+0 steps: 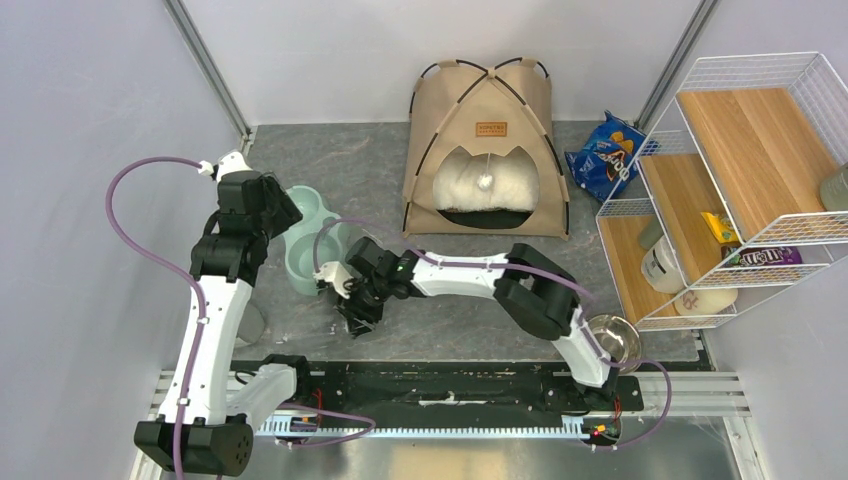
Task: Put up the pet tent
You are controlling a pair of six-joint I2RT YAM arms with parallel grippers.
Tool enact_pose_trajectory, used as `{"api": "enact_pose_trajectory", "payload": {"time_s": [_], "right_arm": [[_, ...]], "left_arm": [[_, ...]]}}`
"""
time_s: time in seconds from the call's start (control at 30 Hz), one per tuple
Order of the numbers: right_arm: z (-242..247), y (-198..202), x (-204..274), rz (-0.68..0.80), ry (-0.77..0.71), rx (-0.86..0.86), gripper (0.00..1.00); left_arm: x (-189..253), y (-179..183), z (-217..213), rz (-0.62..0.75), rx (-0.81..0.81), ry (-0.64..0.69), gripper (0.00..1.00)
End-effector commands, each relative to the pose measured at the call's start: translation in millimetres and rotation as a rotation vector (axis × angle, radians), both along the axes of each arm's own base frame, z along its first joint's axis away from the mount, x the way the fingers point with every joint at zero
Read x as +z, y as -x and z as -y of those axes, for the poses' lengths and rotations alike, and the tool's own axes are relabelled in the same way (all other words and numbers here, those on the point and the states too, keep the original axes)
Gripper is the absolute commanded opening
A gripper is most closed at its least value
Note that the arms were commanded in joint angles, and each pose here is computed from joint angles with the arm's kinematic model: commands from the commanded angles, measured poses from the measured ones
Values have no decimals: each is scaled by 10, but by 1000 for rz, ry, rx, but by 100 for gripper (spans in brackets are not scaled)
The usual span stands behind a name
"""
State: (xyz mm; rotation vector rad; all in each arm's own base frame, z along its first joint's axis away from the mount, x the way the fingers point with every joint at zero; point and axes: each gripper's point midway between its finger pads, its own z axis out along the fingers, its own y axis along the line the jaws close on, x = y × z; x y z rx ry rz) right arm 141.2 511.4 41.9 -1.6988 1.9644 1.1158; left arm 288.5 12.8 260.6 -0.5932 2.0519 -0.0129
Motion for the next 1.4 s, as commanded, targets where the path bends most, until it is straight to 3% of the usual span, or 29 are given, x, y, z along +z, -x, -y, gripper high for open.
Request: {"api": "enact_pose_trajectory", "payload": {"time_s": [0.0, 0.37, 0.53, 0.83, 1.23, 1.37], "right_arm": [[116, -138, 655, 164, -112, -40, 0], [579, -581, 1230, 406, -225, -324, 0], [851, -915, 1495, 547, -297, -542, 0], [1225, -1301, 1932, 700, -433, -848, 0], [1305, -1361, 2289, 747, -555, -920, 0], [1277, -1367, 2327, 749, -579, -920, 0]], "left_arm": [[310, -130, 106, 94, -55, 27, 67], [387, -275, 354, 124, -149, 121, 67], [399, -295, 484, 123, -191, 183, 67], [354, -367, 781, 93, -242, 369, 83], [650, -606, 1286, 205, -365, 725, 88], [678, -659, 1380, 195, -395, 786, 89]]}}
